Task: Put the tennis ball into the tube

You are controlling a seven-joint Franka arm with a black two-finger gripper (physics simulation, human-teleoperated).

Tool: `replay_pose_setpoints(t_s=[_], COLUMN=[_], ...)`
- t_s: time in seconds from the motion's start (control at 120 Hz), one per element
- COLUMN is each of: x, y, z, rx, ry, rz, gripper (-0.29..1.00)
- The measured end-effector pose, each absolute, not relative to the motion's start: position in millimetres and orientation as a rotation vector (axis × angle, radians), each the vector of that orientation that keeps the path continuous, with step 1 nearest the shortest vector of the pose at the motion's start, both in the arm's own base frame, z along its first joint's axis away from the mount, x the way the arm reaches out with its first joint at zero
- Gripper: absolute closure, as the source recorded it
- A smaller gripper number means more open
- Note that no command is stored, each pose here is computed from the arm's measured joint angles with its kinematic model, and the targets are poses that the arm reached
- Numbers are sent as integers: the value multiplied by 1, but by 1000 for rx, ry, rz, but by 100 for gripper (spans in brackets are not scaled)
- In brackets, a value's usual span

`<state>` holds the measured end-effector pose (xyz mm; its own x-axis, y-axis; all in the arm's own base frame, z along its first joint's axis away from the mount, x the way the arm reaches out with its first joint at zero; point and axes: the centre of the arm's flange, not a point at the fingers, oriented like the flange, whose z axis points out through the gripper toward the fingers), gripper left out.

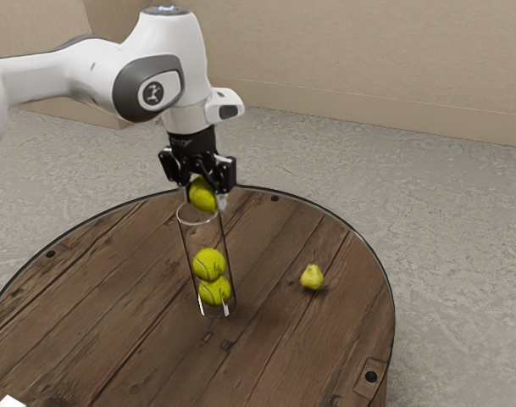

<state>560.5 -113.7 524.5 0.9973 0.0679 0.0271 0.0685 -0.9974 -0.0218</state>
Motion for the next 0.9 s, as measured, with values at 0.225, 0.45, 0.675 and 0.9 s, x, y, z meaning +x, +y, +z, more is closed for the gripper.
replay_pose_setpoints(t_s=[0.225,0.45,0.675,0.9], x=[566,571,558,533], y=[-96,-79,-88,-96], z=[518,511,534,592], rx=[-3104,-3100,-3111,-3129], ry=[-126,-156,-118,-7], rz=[-30,-13,-43,-58], gripper=[35,17,6,2])
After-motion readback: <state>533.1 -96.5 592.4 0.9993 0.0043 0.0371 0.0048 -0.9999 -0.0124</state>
